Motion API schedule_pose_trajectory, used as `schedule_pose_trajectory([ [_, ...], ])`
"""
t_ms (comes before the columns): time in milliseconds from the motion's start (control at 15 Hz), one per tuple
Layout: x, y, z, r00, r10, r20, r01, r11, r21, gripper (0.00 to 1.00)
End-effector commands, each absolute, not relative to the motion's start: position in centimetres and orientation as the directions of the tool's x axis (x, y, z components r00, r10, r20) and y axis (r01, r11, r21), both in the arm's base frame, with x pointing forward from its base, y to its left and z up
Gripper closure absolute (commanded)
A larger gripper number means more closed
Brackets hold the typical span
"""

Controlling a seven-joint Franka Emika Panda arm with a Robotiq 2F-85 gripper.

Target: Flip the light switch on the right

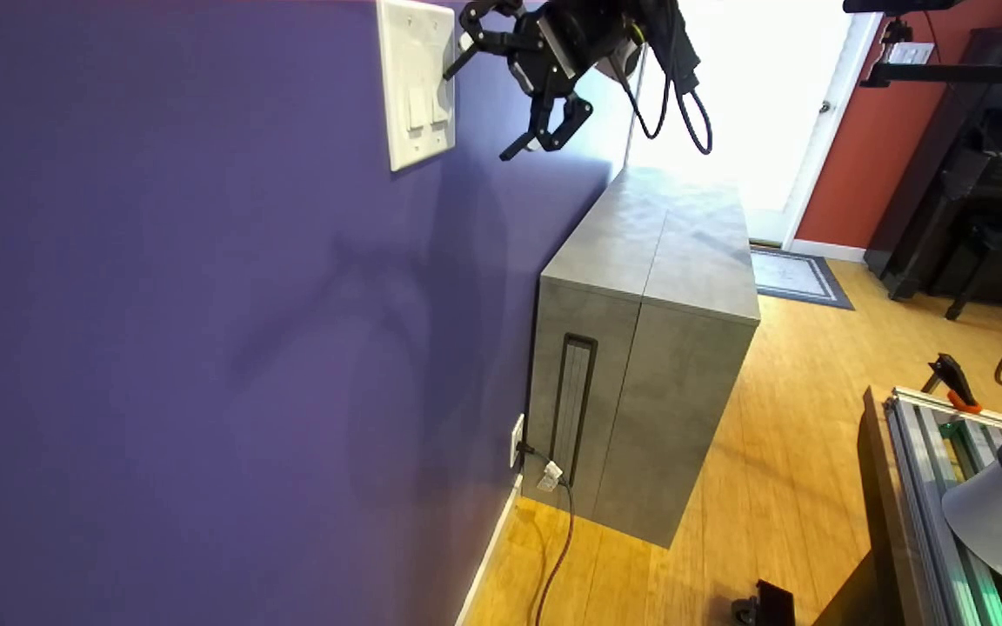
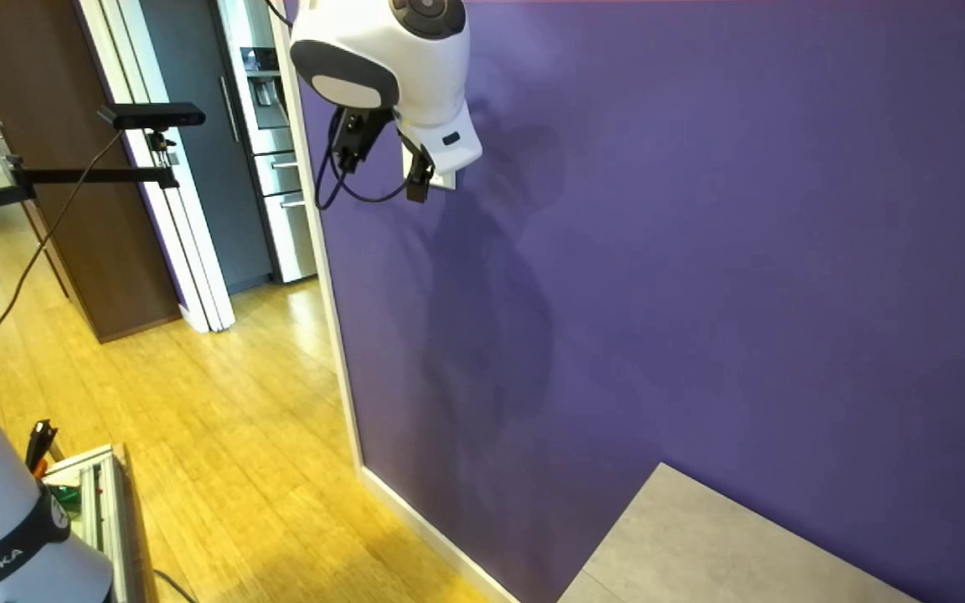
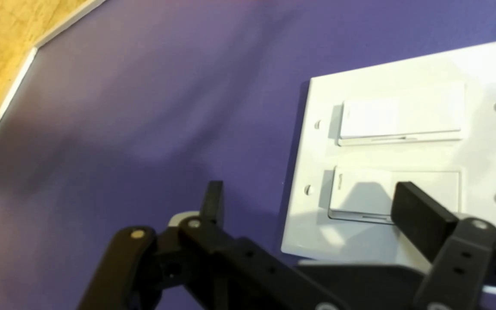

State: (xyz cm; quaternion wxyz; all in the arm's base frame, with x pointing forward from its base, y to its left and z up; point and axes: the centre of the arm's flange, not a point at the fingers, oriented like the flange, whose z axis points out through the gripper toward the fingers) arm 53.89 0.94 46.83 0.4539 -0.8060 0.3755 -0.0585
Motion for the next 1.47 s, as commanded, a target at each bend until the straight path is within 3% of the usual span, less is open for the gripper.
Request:
schedule_pose_trajectory([
  [0,54.6,1.1,46.1,0.691,-0.674,-0.262,-0.569,-0.284,-0.772,0.0],
  [733,54.6,1.0,45.7,0.687,-0.675,-0.271,-0.577,-0.28,-0.767,0.0],
  [1400,52.5,-0.6,51.2,0.683,-0.665,-0.301,-0.62,-0.311,-0.72,0.0],
])
